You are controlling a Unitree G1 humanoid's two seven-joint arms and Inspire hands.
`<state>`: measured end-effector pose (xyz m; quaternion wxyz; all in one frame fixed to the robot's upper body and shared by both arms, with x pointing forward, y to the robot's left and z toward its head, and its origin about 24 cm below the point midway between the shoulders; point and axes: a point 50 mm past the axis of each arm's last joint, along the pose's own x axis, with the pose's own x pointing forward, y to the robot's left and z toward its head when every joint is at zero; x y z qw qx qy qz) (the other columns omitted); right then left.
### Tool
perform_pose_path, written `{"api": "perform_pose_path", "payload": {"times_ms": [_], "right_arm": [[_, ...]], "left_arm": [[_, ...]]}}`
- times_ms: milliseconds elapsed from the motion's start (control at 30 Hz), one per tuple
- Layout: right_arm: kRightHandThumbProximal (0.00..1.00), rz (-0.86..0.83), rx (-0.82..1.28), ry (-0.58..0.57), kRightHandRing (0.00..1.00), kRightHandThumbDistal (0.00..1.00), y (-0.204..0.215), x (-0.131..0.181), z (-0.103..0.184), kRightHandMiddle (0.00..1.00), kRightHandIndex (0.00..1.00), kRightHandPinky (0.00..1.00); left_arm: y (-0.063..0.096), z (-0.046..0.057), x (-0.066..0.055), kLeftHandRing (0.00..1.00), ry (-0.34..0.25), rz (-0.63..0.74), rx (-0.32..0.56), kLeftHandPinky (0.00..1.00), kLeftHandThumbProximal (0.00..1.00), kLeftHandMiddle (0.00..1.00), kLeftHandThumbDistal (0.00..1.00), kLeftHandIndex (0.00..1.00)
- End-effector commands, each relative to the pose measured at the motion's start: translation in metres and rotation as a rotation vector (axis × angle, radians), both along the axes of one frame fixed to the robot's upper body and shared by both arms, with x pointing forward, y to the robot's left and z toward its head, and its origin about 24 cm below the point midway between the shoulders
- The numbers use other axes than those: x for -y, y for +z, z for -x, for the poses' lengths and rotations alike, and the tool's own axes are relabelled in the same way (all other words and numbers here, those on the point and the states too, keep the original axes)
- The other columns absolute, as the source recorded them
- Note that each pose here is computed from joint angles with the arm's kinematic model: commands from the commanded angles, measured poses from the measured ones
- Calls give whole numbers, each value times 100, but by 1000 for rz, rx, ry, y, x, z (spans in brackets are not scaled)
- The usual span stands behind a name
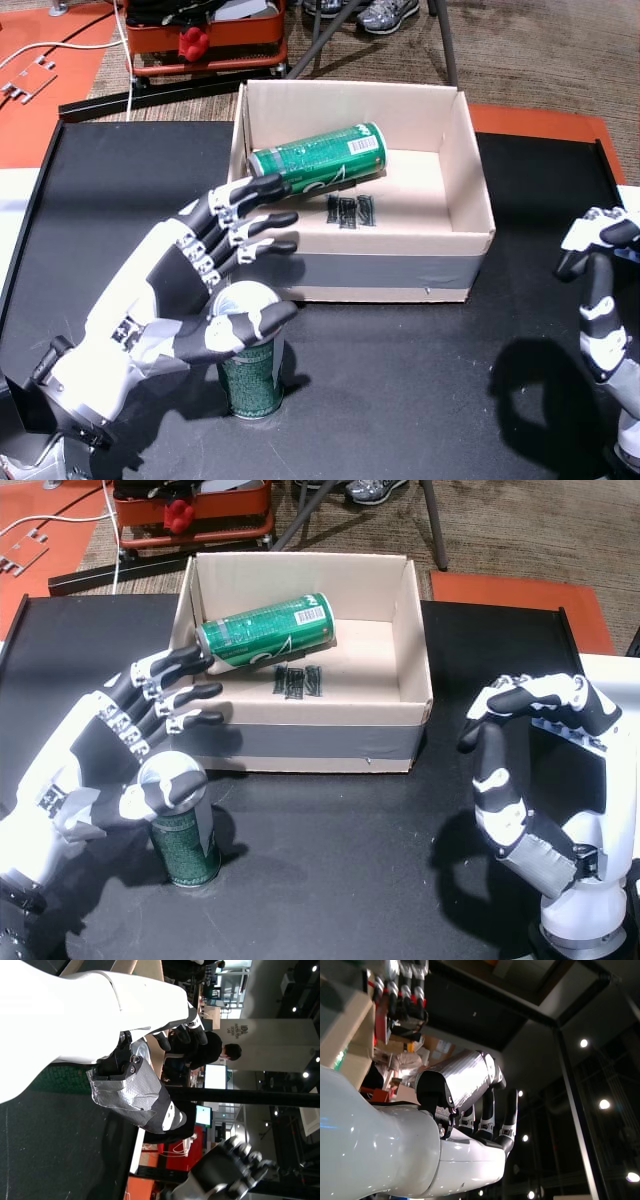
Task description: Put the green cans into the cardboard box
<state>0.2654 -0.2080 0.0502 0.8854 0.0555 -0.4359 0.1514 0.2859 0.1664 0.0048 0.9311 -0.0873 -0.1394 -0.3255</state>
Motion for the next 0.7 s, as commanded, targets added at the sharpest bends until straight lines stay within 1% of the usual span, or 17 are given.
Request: {"api": "perform_pose_path", "payload": {"times_ms": [0, 67, 167, 233, 300, 433, 467, 667], "right_arm": [[0, 5, -13, 7, 42, 60, -2, 0, 0, 33, 28, 52], [0, 9, -14, 6, 42, 59, -3, 0, 0, 33, 29, 52], [0, 13, -14, -2, 41, 59, -3, -1, 0, 32, 28, 51], [0, 12, -10, -8, 41, 60, -2, -1, 0, 32, 28, 51], [0, 13, -8, -15, 41, 59, -2, 0, 0, 33, 27, 52], [0, 3, -10, -11, 42, 59, -4, 1, 1, 34, 29, 53], [0, 2, -9, -10, 43, 58, -4, 1, 1, 35, 30, 53], [0, 3, -13, -11, 43, 59, -4, 2, 1, 34, 30, 52]], "left_arm": [[-5, 5, -4, 92, -13, -29, -19, 88, 5, 84, 81, 77], [-6, 6, -5, 92, -13, -31, -19, 89, 5, 84, 81, 77], [-7, 7, -5, 93, -18, -27, -24, 90, 4, 85, 78, 78], [-7, 8, -6, 93, -19, -28, -27, 90, 5, 85, 80, 78], [-7, 8, -6, 93, -19, -34, -28, 90, 5, 85, 78, 78], [-8, 8, -5, 93, -25, -38, -34, 90, 4, 85, 78, 79], [-8, 8, -5, 92, -24, -41, -34, 89, 4, 85, 79, 78], [-9, 7, -3, 91, -30, -30, -50, 89, 0, 85, 80, 79]]}}
